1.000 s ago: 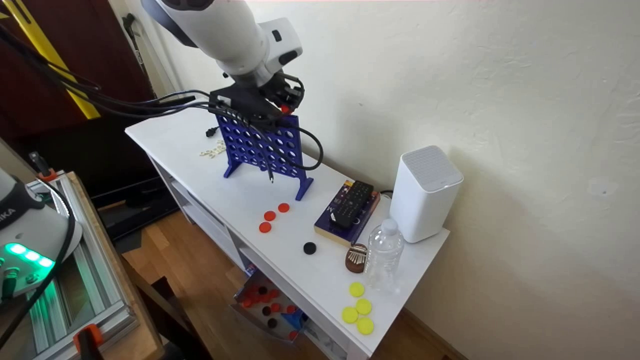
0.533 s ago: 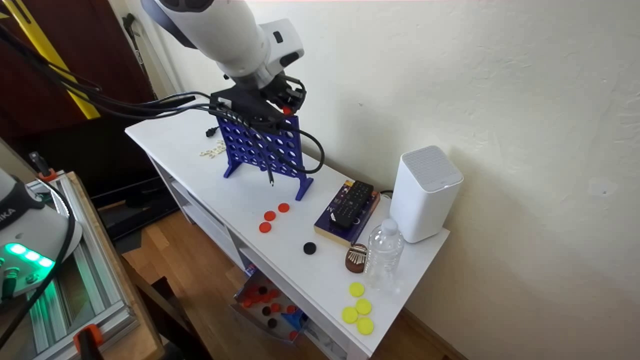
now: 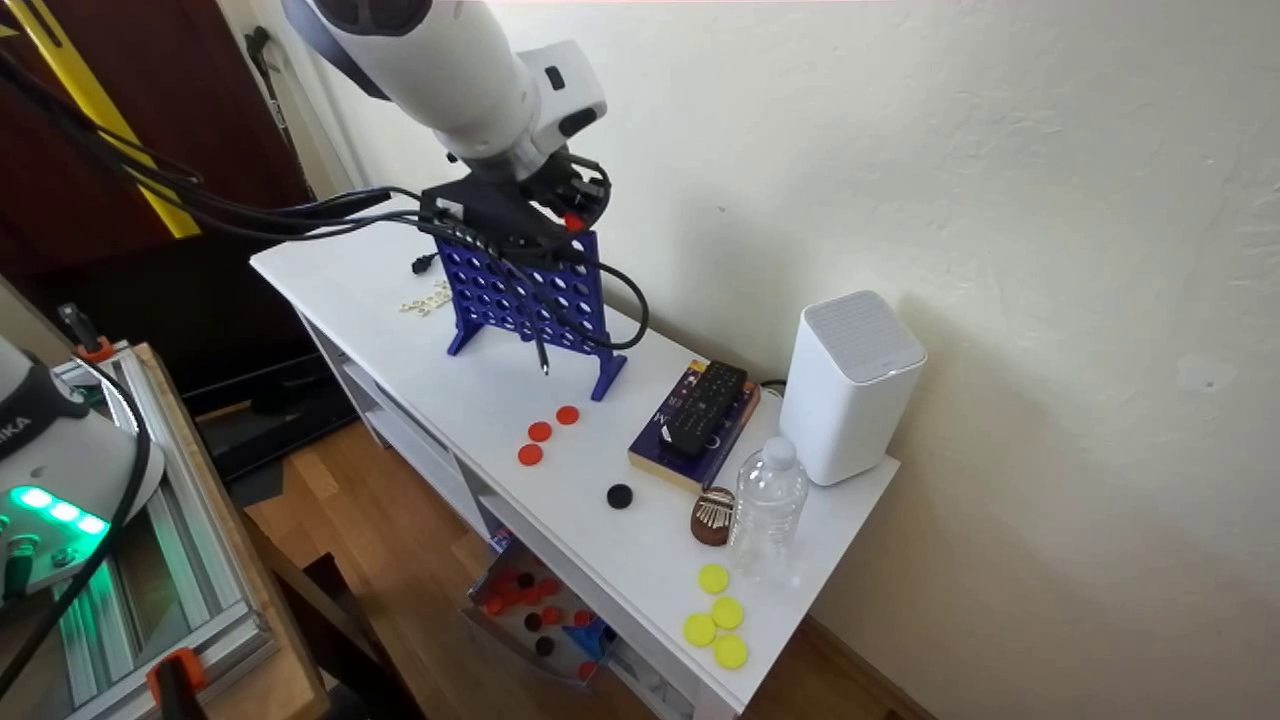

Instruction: Put the orange circle inside the blue object

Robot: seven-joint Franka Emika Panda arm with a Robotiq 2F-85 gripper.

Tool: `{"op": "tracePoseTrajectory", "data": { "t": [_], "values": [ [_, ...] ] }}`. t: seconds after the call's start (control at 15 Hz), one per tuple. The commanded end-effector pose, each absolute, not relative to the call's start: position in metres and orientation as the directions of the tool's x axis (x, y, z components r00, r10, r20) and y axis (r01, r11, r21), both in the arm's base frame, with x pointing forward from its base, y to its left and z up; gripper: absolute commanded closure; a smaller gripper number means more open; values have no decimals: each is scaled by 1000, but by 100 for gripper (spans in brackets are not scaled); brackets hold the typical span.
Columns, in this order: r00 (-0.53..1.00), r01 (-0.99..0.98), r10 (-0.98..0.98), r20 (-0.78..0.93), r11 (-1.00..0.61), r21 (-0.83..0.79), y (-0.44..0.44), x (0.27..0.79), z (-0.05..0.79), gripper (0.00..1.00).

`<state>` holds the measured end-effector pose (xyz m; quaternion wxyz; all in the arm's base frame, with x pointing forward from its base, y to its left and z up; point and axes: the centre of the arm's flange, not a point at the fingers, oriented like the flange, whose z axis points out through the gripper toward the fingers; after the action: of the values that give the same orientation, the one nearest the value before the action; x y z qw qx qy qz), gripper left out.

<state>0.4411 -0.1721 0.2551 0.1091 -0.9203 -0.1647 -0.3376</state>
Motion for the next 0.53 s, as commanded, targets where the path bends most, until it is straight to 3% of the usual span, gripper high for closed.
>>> {"op": "tracePoseTrajectory", "data": {
  "t": [0.0,0.47],
  "values": [
    [702,378,224,676,-922,-87,-173,442,247,92],
    [708,382,232,667,-920,-86,-171,440,241,92]
  ]
}}
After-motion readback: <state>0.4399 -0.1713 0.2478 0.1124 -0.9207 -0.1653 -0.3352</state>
